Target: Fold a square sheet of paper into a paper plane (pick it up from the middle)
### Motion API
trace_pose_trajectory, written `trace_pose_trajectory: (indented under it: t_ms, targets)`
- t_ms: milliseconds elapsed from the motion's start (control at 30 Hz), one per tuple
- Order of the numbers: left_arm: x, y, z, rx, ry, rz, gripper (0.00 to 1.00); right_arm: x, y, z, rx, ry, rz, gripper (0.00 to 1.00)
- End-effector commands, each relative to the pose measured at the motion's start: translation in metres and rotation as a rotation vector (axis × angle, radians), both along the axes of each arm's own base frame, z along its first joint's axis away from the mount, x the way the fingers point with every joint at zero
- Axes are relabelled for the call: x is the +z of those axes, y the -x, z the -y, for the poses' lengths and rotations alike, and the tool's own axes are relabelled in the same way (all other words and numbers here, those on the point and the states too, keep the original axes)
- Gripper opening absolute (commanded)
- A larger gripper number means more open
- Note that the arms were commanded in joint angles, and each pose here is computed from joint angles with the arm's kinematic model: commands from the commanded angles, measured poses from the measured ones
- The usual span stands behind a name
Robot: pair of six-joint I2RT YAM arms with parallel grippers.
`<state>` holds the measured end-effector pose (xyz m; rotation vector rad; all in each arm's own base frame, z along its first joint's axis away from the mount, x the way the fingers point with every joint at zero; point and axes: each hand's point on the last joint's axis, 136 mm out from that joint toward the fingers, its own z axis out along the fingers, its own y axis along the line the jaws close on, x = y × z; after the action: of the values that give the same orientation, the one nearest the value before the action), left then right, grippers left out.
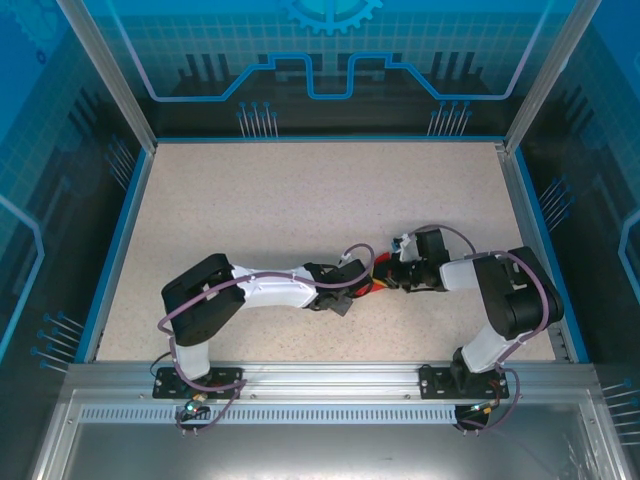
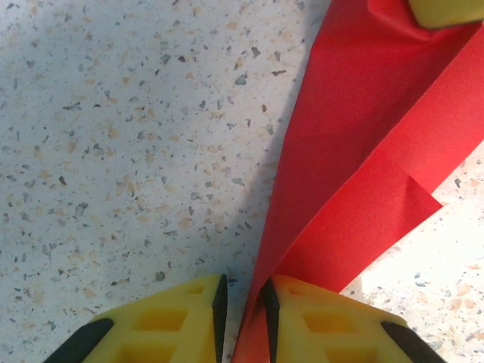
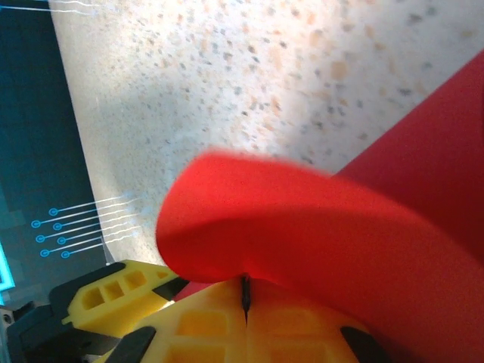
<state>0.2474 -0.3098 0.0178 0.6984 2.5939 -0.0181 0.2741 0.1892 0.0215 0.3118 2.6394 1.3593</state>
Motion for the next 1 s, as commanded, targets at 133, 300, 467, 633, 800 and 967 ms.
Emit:
trace_pose_trajectory:
  t_ms: [133, 300, 467, 633, 800, 967]
  targets:
    - [0.020, 0.005, 0.010, -0.046, 0.040, -0.001, 0.30, -0.021, 0.021, 0.017, 0.008, 0.120, -0.061, 0.00]
    - [0.034, 0.011, 0.012, -0.069, 0.088, -0.003, 0.34, -0.023, 0.022, 0.020, 0.010, 0.142, -0.055, 0.00]
    - [0.025, 0.018, 0.004, -0.088, 0.075, -0.019, 0.34, -0.023, 0.021, 0.020, 0.010, 0.141, -0.042, 0.00]
    - [0.013, 0.021, 0.000, -0.093, 0.049, -0.040, 0.31, -0.021, 0.021, 0.018, 0.011, 0.127, -0.039, 0.00]
    - [0.009, 0.021, -0.007, -0.085, 0.018, -0.028, 0.23, -0.020, 0.021, 0.018, 0.011, 0.122, -0.036, 0.00]
    - [0.002, 0.023, -0.008, -0.097, 0.002, -0.043, 0.18, -0.017, 0.020, 0.017, 0.015, 0.116, -0.029, 0.00]
